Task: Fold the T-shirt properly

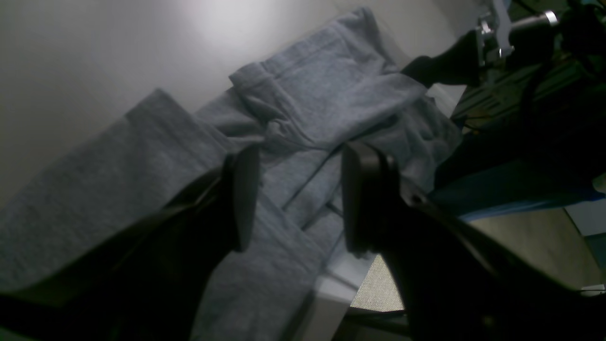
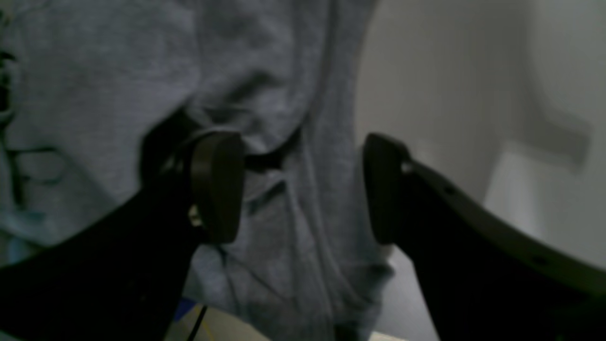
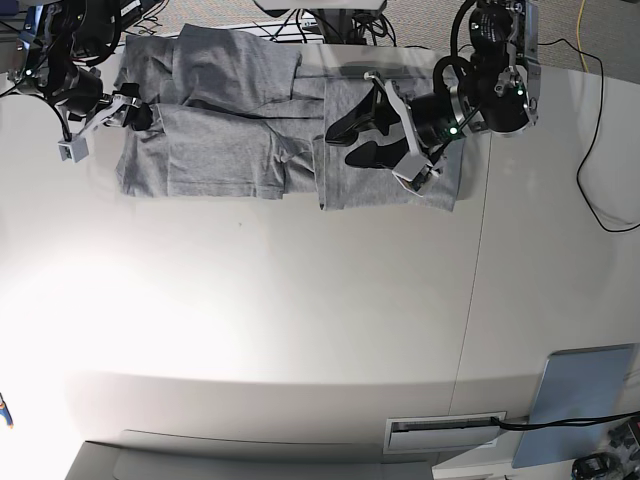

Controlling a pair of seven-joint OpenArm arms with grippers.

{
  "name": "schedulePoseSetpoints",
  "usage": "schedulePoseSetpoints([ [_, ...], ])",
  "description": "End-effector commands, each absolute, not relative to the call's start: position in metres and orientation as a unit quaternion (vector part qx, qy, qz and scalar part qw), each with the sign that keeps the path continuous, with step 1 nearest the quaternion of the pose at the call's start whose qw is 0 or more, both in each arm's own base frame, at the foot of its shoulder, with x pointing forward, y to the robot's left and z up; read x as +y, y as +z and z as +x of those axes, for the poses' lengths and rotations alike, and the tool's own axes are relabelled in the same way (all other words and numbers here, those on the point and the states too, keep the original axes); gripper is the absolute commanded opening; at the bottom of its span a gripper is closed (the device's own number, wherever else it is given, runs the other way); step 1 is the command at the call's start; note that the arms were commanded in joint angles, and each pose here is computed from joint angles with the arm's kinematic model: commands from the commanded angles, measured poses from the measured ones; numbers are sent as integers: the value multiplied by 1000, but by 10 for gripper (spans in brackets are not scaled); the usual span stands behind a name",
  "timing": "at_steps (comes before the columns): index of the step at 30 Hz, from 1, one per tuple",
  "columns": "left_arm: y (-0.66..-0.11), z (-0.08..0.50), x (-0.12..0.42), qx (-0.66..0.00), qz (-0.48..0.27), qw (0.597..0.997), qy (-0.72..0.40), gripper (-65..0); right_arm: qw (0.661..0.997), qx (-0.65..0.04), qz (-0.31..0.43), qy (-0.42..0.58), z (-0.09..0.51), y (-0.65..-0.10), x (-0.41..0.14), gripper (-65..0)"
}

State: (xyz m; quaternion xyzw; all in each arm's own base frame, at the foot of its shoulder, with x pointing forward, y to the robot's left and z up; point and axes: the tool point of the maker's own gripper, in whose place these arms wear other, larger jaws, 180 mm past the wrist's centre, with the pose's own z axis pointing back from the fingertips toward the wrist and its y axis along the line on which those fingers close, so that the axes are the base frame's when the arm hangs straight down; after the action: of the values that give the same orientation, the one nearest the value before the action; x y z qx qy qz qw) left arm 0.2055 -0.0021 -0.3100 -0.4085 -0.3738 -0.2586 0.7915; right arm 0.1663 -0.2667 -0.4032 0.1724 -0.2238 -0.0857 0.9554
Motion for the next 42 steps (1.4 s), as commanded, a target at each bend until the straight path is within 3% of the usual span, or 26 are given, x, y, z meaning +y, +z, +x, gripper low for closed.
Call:
schedulePoseSetpoints([
  [1, -297, 208, -5, -392, -419, 777, -259, -356, 959, -207, 174, -82, 159, -406, -265, -262],
  [14, -298, 208, -5, -392, -418, 777, -260, -357, 944, -202, 252, -63, 157, -410, -216, -271],
  [16, -298, 208, -5, -391, -418, 777, -260, -357, 942, -207, 257, -59, 159, -411, -211, -326],
  [22, -301, 209, -3, -389, -409, 782, -263, -357, 941, -234, 238, -56, 168, -412, -214, -591],
  [24, -306, 209, -1, -387, -396, 788, -269, -357, 943, -246, 219, -56, 172, -412, -222, -650],
  [33, -328, 215, 14, -367, -341, 825, -261, -357, 940, -296, 150, -82, 194, -370, -283, -650],
  [37, -342, 214, 18, -352, -333, 837, -256, -356, 931, -334, 145, -20, 208, -331, -257, -650],
  [42, -366, 213, 28, -331, -308, 856, -252, -356, 905, -380, 176, 75, 218, -297, -175, -650],
])
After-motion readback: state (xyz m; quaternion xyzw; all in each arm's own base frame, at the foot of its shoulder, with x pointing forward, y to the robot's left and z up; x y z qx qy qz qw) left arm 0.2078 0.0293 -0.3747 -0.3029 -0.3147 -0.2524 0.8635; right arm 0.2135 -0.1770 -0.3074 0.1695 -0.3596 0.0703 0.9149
